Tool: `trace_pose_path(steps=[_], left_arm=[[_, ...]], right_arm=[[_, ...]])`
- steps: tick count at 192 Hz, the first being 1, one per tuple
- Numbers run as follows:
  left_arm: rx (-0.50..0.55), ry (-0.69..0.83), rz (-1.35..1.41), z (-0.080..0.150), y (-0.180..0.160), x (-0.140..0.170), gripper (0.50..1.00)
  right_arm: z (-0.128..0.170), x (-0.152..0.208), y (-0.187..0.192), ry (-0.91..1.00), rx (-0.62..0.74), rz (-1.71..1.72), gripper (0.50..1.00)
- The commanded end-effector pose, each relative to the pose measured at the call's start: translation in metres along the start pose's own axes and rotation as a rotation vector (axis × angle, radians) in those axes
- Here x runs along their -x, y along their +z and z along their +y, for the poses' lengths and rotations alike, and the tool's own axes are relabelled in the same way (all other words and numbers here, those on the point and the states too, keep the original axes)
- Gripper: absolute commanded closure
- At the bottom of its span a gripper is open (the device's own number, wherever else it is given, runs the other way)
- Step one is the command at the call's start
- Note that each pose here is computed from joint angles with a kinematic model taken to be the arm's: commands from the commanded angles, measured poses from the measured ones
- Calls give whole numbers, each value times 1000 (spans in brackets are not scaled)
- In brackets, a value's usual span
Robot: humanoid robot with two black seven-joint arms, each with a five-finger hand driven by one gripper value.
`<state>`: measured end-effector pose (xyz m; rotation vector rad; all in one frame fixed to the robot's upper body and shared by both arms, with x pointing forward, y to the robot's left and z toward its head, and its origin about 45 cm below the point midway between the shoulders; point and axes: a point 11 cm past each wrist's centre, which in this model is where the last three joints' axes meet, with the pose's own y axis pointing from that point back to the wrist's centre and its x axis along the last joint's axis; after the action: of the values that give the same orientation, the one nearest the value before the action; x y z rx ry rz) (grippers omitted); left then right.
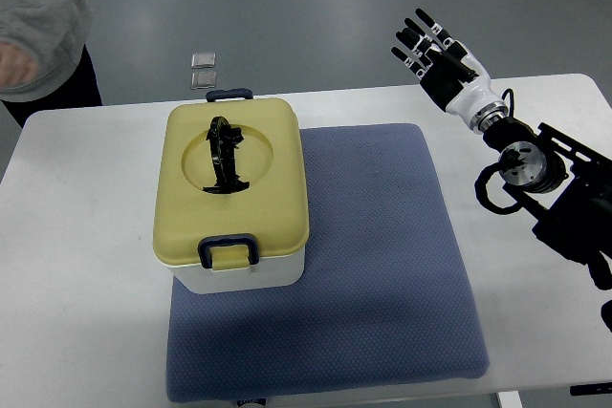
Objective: Open white storage box with right hand
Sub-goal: 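Move the right hand over the yellow lid toward its black handle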
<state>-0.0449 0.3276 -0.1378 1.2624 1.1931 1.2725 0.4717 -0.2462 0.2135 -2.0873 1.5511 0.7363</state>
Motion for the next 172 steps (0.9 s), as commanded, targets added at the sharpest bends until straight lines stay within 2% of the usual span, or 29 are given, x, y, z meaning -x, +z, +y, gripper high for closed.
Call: trace_pose_path(steps=[1,64,106,142,172], left_arm=[[-1,-3,-3,0,0,1,500],[3,0,1,0,2,0,500],[4,-5,-1,0,3,1,500],[7,-8,-3,0,4,2,500],[7,-14,-5,0,4,4,500]], right_arm=[[0,0,0,-1,0,0,570],[-3,6,-5,-34,9,52,572],[-13,30,-17,-204,145,460,572],[-26,89,-34,-503,284,1008,572],[-36,135,-45,-677,390,1375,572]])
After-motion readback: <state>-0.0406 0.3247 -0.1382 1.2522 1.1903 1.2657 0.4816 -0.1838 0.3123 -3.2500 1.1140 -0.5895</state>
